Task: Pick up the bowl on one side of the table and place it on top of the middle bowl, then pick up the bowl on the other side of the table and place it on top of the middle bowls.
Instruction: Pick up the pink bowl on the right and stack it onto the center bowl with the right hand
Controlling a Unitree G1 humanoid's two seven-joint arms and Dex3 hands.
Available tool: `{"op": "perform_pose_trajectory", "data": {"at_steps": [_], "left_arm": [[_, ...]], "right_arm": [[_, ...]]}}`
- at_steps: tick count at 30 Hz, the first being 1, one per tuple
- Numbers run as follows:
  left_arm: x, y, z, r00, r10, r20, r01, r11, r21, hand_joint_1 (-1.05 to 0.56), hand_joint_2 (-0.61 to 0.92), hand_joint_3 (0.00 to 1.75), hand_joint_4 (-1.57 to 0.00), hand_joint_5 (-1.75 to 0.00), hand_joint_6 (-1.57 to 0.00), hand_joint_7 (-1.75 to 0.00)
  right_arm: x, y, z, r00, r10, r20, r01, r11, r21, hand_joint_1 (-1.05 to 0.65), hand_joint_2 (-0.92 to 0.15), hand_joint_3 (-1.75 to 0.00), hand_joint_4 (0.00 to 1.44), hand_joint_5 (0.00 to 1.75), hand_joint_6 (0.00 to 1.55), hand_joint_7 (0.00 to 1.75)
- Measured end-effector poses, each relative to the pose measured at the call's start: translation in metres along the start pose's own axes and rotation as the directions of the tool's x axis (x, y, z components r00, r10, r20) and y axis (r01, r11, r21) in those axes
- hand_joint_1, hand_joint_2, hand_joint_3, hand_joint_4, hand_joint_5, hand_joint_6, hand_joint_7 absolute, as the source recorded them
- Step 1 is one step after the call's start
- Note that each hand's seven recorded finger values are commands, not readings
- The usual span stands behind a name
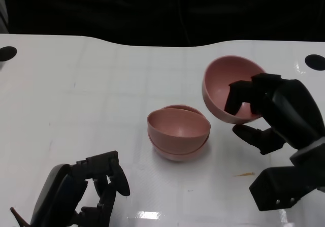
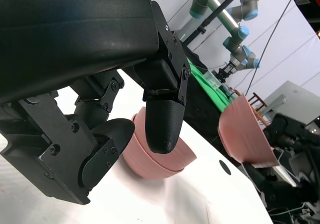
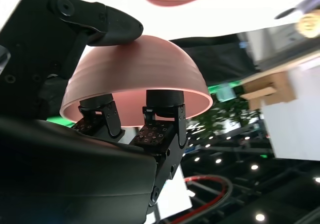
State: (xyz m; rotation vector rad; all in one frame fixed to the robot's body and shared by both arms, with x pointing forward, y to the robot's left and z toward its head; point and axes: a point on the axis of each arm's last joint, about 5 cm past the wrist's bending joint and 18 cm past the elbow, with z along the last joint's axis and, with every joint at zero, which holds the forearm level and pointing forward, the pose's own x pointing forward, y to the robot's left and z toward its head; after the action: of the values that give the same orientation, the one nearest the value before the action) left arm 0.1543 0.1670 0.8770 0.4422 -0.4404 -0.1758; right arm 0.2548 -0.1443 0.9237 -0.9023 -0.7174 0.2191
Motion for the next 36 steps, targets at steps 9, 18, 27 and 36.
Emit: {"op": "perform_pose_trajectory", "data": {"at_steps": [9,18,27,36], "left_arm": [[0.001,0.0,0.0,1.0,-0.006,-0.003,0.006,1.0,0.005,0.05,0.24,1.57,-0.91,-1.72,-0.86,-1.49],[0.001,0.0,0.0,1.0,-0.01,-0.003,0.01,1.0,0.006,0.07,0.24,1.56,-0.91,-1.71,-0.86,-1.48],[0.001,-0.001,0.0,1.0,-0.017,0.002,0.017,1.0,0.005,0.07,0.23,1.57,-0.91,-1.7,-0.87,-1.47],[0.002,-0.002,0.0,1.0,-0.025,0.006,0.025,1.0,0.011,0.07,0.22,1.56,-0.91,-1.7,-0.87,-1.47]], "right_arm": [[0.018,0.019,0.004,0.992,0.099,0.08,-0.109,0.986,0.127,-0.06,-0.22,-1.45,0.97,1.75,0.83,1.6],[0.037,0.039,0.013,0.969,0.214,0.12,-0.233,0.957,0.173,-0.05,-0.32,-1.31,0.94,1.75,0.83,1.52],[0.038,0.05,0.013,0.96,0.261,0.102,-0.277,0.94,0.201,-0.06,-0.32,-1.33,0.92,1.75,0.85,1.46],[0.04,0.053,0.013,0.942,0.327,0.082,-0.336,0.923,0.187,-0.24,-0.66,-0.54,0.6,0.48,0.78,0.12]]}}
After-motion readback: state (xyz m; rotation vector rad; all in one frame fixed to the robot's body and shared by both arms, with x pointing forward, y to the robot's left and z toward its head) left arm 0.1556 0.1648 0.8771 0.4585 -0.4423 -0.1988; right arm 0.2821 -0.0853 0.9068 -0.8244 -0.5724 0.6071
